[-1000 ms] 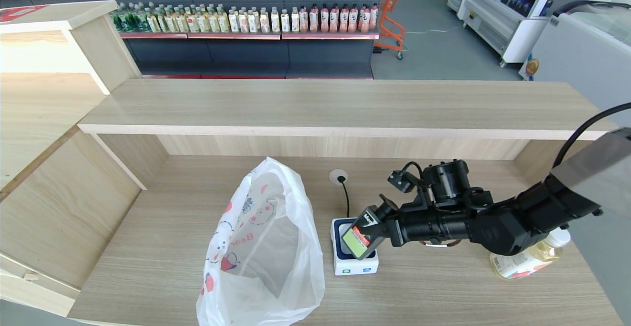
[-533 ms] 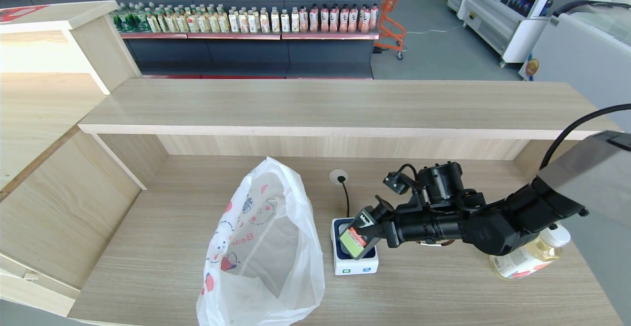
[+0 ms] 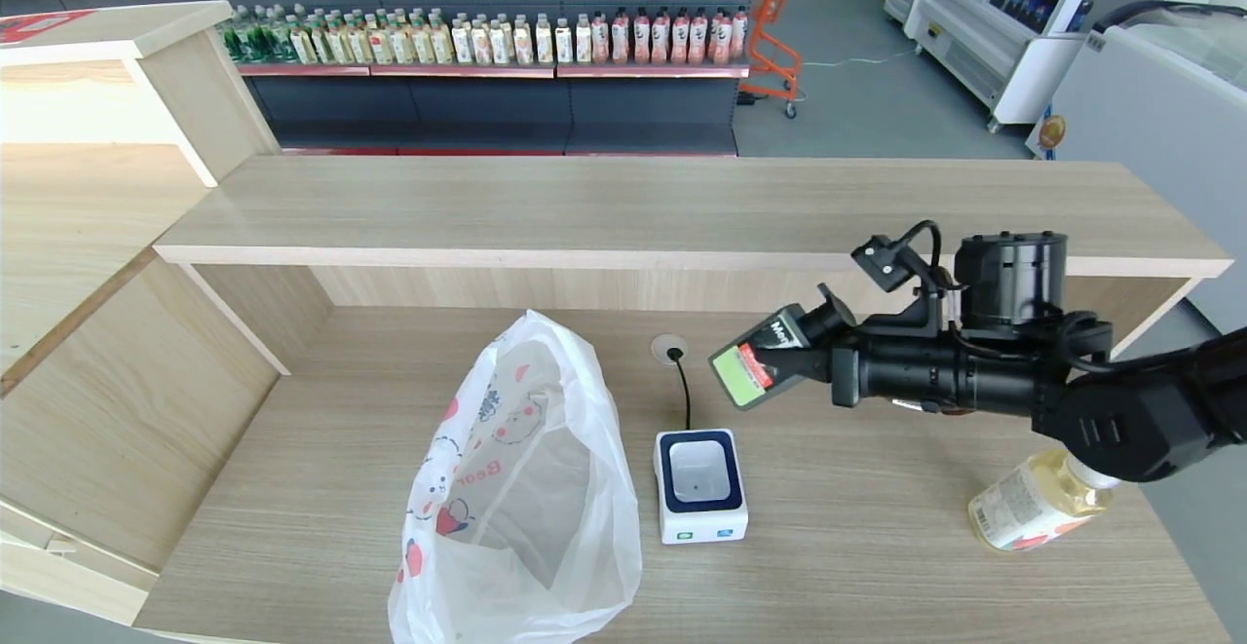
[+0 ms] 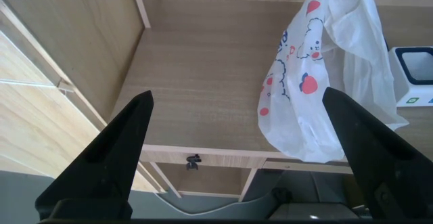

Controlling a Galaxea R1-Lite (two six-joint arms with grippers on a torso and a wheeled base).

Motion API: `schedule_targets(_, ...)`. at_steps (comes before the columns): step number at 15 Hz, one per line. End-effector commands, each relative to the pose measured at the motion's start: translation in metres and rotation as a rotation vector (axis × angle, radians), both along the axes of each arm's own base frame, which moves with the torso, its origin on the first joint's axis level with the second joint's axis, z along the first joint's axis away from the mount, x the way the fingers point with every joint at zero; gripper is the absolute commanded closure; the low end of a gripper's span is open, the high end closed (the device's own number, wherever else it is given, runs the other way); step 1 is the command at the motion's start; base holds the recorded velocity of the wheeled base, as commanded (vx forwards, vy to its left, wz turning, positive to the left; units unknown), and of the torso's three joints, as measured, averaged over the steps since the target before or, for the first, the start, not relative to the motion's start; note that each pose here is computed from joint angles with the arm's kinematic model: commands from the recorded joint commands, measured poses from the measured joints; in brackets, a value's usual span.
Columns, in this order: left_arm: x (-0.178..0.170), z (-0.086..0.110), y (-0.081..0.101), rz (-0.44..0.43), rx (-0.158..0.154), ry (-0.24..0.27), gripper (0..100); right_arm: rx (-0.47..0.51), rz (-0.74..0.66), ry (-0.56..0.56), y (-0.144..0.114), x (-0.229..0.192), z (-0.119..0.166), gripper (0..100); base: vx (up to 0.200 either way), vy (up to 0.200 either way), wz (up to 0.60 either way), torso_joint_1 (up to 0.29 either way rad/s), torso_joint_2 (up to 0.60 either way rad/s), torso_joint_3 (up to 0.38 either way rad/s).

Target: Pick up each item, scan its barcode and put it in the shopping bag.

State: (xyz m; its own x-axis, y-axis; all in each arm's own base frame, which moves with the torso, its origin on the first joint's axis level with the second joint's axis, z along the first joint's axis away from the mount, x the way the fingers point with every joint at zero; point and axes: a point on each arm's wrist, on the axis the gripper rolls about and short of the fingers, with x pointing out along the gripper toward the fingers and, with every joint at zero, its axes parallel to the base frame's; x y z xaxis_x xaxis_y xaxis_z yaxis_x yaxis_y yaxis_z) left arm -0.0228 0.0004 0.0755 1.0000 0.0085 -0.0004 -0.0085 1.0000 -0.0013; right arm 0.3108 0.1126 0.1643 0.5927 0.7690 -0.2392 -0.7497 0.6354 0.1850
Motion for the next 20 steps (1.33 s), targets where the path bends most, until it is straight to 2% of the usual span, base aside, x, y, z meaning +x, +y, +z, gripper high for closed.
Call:
schedule_targets(1, 0.000, 0.000, 0.000, 0.001, 0.000, 0.000, 0, -0.030, -0.058, -0.244, -0.040, -0.052, 0.034, 100, 0.000, 0.000, 0.00, 0.000, 0.00, 0.000)
schedule_targets(4, 0.000, 0.000, 0.000, 0.001, 0.000, 0.000, 0, -0.049, -0.056, -0.238, -0.049, -0.089, 0.024, 100, 0.000, 0.000, 0.00, 0.000, 0.00, 0.000)
schedule_targets(7, 0.000, 0.000, 0.000, 0.001, 0.003, 0.000, 0, -0.052, -0.060, -0.228, -0.054, -0.107, 0.019, 100, 0.000, 0.000, 0.00, 0.000, 0.00, 0.000)
schedule_targets(12, 0.000, 0.000, 0.000, 0.001, 0.001, 0.000, 0, -0.052, -0.076, -0.212, -0.060, -0.120, 0.014, 100, 0.000, 0.000, 0.00, 0.000, 0.00, 0.000)
schedule_targets(15, 0.000, 0.000, 0.000, 0.001, 0.001, 0.000, 0, -0.053, -0.078, -0.207, -0.060, -0.123, 0.013, 100, -0.200, 0.000, 0.00, 0.002, 0.00, 0.002)
schedule_targets(20, 0.000, 0.000, 0.000, 0.001, 0.003, 0.000, 0, -0.041, -0.080, -0.186, -0.060, -0.123, 0.011, 100, 0.000, 0.000, 0.00, 0.000, 0.00, 0.000)
